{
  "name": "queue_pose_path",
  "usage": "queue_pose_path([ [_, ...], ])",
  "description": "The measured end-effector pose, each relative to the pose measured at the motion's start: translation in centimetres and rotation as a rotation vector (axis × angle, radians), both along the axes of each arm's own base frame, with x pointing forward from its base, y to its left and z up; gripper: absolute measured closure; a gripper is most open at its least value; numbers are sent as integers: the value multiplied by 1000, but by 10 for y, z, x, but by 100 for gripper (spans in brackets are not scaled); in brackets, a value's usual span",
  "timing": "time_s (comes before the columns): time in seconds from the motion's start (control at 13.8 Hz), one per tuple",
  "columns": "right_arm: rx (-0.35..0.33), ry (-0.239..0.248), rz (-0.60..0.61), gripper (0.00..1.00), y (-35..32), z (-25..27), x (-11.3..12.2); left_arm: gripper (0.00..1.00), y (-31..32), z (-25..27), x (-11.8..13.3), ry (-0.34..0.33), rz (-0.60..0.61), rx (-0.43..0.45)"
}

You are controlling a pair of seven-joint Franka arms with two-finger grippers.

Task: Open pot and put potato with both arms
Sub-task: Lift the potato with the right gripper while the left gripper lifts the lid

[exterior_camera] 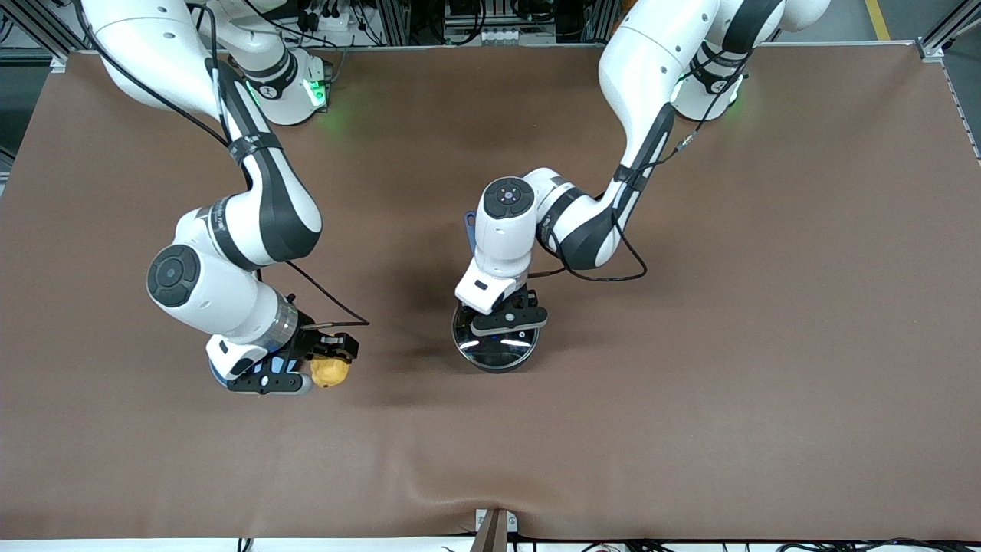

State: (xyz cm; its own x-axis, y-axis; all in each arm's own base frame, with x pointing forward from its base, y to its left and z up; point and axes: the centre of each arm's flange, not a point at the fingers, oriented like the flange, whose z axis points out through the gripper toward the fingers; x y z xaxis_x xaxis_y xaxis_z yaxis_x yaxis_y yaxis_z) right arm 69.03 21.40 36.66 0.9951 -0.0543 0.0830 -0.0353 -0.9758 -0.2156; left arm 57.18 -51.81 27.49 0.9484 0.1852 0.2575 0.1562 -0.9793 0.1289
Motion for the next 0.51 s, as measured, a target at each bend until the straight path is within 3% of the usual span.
queue_pose_path([
  [0.07,1,4,-7,44,0,3,0,55,1,4,2,-3,3,-2],
  [0.51,11,15,-28,44,29,9,-7,55,42,86,26,6,59,27],
])
